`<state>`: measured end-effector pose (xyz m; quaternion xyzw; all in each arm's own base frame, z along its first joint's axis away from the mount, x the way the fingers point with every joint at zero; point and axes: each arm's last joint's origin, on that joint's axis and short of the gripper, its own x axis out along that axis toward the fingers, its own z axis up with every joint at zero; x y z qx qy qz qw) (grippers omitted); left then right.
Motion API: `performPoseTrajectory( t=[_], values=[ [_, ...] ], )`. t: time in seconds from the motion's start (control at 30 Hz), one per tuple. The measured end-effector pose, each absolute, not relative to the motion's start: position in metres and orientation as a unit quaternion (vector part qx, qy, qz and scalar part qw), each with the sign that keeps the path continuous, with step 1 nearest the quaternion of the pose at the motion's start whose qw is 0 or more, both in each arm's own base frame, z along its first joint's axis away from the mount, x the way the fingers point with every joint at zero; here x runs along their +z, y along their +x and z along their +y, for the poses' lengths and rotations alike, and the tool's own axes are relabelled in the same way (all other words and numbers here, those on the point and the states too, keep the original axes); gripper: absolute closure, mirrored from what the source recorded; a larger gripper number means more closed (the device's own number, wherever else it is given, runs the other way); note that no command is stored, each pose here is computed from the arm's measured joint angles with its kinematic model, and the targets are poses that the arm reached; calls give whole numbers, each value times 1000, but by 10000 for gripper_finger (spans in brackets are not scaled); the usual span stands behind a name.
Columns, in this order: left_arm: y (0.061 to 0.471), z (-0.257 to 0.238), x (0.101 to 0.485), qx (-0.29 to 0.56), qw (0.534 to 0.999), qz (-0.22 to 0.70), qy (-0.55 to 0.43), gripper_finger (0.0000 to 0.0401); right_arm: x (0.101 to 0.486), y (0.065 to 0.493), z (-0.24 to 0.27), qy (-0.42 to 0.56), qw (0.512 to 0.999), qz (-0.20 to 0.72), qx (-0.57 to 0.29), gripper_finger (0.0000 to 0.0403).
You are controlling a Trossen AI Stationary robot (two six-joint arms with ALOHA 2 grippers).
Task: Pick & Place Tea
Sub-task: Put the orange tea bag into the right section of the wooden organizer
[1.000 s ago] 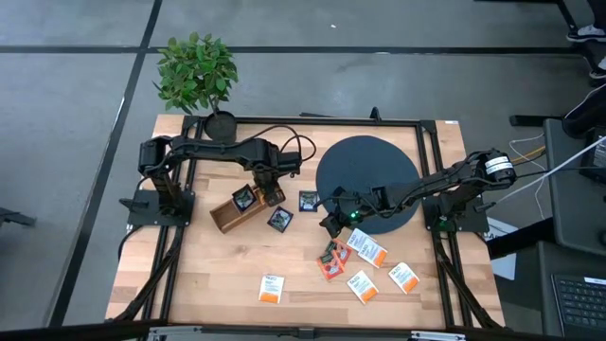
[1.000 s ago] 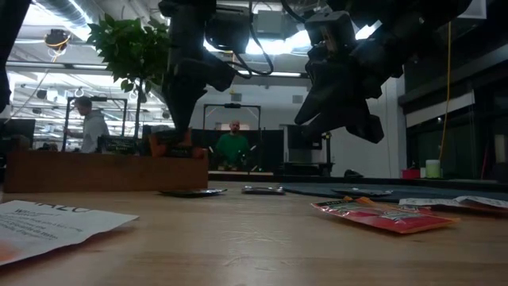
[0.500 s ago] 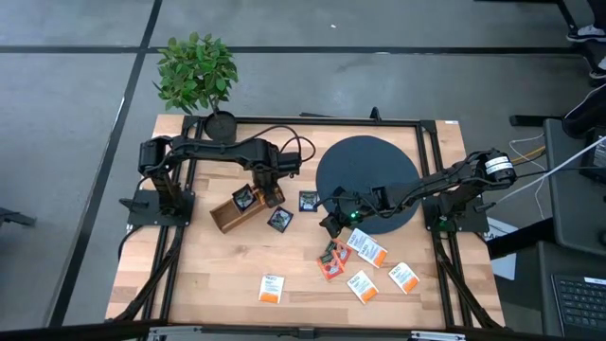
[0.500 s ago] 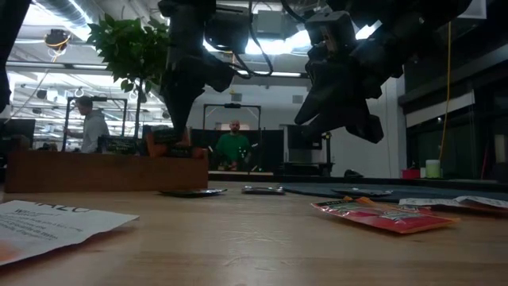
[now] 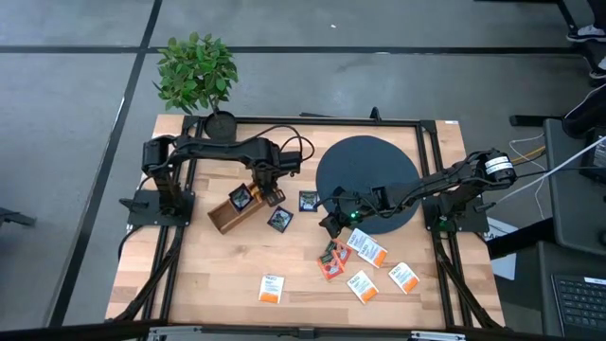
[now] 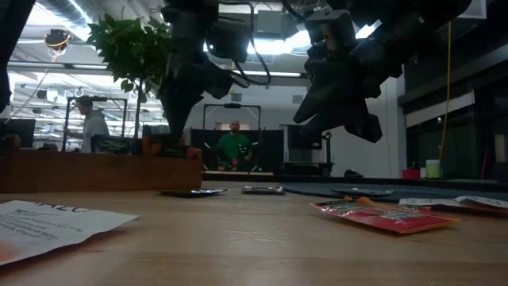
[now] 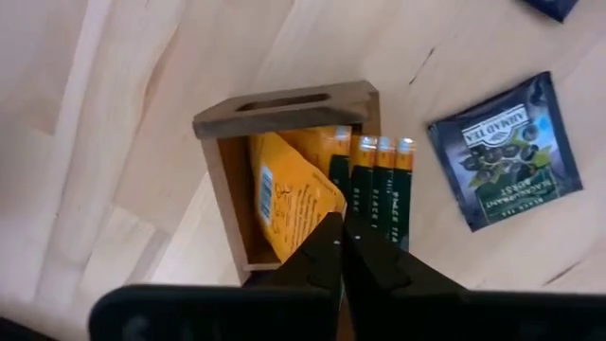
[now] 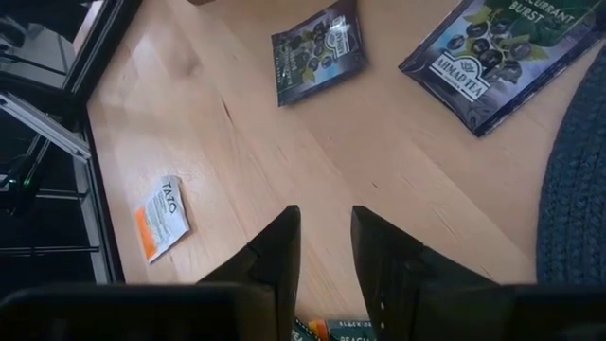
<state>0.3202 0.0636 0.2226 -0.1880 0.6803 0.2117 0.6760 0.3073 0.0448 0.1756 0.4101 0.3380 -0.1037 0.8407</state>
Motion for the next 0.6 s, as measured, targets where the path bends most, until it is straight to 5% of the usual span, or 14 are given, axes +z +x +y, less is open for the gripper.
performPoseTrajectory(
  t=[0.3, 0.6],
  values=[
    [322, 65, 217, 223, 671, 685, -177, 389, 176, 308, 45, 412, 842, 333, -101, 304],
    [322, 65, 218, 223, 674, 686, -161, 337, 177, 308, 45, 410, 844, 332, -99, 304]
  ],
)
